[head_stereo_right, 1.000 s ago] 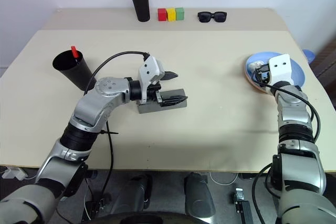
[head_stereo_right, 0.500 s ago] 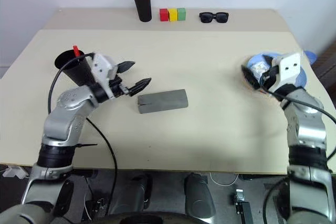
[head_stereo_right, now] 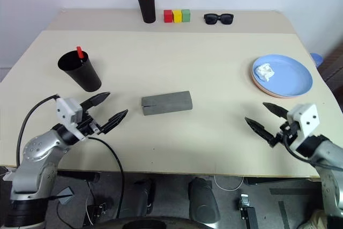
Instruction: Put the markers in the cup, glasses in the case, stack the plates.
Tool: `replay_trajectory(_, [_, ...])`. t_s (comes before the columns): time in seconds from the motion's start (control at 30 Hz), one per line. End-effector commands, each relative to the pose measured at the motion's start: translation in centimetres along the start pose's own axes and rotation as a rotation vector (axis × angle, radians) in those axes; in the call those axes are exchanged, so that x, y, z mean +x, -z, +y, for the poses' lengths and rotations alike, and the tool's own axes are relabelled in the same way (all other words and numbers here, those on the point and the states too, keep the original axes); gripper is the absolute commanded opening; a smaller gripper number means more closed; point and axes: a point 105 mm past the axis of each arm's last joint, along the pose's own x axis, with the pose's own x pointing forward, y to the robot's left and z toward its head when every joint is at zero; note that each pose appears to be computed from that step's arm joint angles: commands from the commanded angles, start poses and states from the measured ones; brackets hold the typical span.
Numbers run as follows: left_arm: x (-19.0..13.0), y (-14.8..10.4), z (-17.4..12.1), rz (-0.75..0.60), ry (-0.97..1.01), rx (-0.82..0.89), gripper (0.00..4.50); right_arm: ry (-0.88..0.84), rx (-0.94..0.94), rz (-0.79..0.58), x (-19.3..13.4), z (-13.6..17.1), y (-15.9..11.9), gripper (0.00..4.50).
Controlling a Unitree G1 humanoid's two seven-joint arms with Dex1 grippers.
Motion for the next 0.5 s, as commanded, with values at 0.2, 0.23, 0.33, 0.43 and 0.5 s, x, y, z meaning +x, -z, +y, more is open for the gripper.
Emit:
replay_trajectory(0.2, [-3.0,0.1,0.8,0.025,0.001,0.031,4.50,0.017,0.006,0.003,-3.0,1.1,1.3,3.86])
replay_trajectory(0.23, [-3.0,0.1,0.8,0.029,-0.005,0.032,4.50,0.020,0.006,0.005,-3.1,1.1,1.5,3.86])
replay_trajectory(0.33, [-2.7,-0.1,0.3,0.032,-0.008,0.026,4.50,0.035,0.007,-0.002,-3.2,0.9,1.4,3.86])
replay_trajectory(0.43, [-2.1,-0.6,-0.2,0.031,-0.011,0.017,4.50,0.039,0.001,-0.008,-3.1,0.9,1.2,3.86])
replay_trajectory(0.5, [-1.5,-1.0,-0.6,0.029,-0.010,0.015,4.50,0.053,-0.004,-0.017,-3.2,0.4,1.0,3.86])
